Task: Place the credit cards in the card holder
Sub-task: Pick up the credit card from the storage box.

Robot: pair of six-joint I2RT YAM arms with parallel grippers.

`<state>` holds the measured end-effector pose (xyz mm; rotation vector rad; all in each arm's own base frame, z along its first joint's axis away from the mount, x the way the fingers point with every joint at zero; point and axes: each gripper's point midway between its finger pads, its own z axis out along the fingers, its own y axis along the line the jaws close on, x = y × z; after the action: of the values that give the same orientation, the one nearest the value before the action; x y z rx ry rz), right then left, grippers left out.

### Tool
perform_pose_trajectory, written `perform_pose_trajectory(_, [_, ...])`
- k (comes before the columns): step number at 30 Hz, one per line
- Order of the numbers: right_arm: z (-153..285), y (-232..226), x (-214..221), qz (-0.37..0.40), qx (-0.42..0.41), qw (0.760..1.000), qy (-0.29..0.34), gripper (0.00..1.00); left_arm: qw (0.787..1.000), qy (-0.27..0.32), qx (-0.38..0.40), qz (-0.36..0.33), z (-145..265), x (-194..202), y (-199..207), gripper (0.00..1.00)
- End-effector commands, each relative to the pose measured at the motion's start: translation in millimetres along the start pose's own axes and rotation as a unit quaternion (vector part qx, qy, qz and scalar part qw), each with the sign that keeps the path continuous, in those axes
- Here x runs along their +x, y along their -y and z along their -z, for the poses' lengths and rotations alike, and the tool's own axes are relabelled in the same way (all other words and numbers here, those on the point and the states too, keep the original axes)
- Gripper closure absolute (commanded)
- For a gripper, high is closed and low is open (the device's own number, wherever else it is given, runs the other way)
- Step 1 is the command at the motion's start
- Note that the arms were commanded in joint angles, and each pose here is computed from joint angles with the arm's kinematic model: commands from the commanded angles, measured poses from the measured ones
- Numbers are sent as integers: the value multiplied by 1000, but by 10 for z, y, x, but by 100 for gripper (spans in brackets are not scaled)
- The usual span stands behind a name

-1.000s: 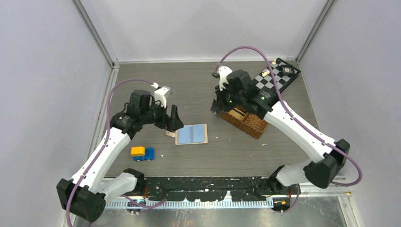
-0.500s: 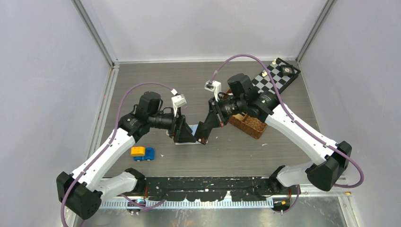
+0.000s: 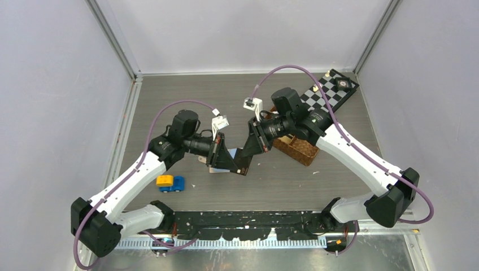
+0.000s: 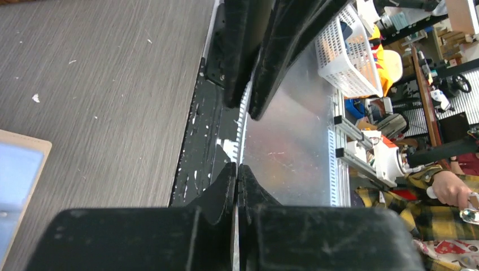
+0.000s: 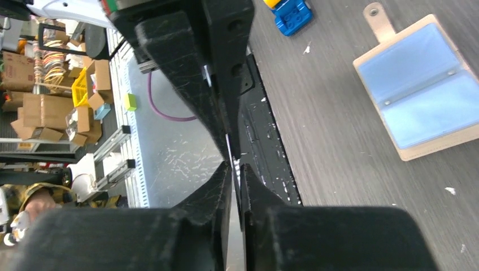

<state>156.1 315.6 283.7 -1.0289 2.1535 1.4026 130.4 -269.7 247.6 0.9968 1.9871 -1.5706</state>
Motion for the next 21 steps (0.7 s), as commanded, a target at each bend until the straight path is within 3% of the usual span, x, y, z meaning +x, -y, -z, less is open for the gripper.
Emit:
perform_pose_trajectory(1, [17,24,-183,12,24,999,35,69,1000,11,20,-12,-27,-87,75,100])
perform_pose_trajectory(3, [60,99,-254,5,52,997,62,46,1000,16,-3,-21,-2,-103,27,100])
perform_pose_trajectory(5, [111,152,-324,-7,68,993,96,37,999,27,-26,-30,21,-134,-16,100])
perform_pose_trajectory(11, [206,242,-482,-41,89,975,201,32,992,88,-85,-45,98,-295,-109,100])
perform_pose_trajectory(21, [105,33,-441,-82,-11,969,235,35,986,115,-113,-47,164,-359,-163,100])
